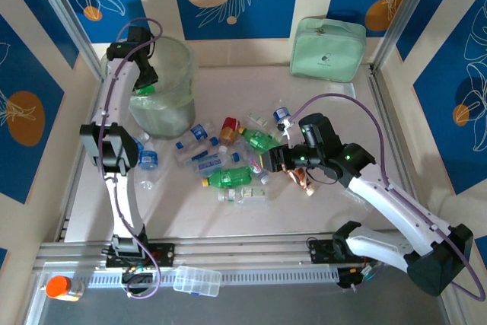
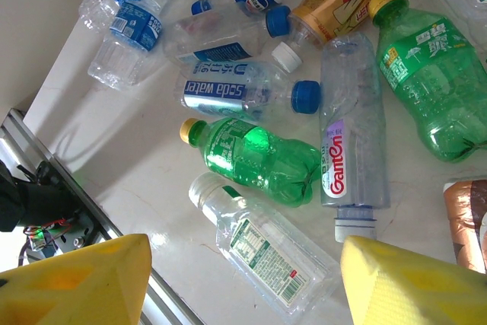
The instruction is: Put the plastic bottles in the bin
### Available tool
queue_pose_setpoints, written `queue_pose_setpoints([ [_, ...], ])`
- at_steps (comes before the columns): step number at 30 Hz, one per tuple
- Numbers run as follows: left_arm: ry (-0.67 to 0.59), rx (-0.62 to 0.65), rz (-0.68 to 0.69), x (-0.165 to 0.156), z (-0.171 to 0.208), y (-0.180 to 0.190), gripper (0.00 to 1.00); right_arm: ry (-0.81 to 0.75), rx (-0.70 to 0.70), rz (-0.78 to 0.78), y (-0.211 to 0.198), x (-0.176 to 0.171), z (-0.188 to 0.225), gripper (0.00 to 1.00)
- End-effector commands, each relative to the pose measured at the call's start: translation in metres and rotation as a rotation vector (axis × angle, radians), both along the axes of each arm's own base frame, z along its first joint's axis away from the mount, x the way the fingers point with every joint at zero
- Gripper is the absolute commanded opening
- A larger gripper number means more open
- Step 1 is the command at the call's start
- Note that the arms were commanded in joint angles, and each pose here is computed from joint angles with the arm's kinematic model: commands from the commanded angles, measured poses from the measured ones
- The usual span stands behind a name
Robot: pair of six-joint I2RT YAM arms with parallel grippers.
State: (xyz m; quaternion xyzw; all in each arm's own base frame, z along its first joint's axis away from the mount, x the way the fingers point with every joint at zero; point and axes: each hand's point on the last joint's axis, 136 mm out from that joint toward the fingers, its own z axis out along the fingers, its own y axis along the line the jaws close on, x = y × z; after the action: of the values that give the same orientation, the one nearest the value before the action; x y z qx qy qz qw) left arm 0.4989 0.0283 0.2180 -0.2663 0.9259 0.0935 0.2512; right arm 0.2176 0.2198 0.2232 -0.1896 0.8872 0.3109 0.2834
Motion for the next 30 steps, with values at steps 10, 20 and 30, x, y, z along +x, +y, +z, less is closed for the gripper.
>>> queue_pose_setpoints([
  [10,0.028,0.002,0.021,-0.018,0.009,0.006,0.84,-0.023,0.003,0.0,-0.001,0.002,0.011,0.67],
  [20,-0.131,-0.094,-0.082,-0.03,0.073,-0.028,0.81,-0.029,0.018,0.0,-0.002,0.0,0.018,0.67],
  [30,-0.347,-0.158,-0.346,-0.089,0.142,-0.106,0.8,-0.012,0.024,0.011,0.001,-0.005,0.018,0.67],
])
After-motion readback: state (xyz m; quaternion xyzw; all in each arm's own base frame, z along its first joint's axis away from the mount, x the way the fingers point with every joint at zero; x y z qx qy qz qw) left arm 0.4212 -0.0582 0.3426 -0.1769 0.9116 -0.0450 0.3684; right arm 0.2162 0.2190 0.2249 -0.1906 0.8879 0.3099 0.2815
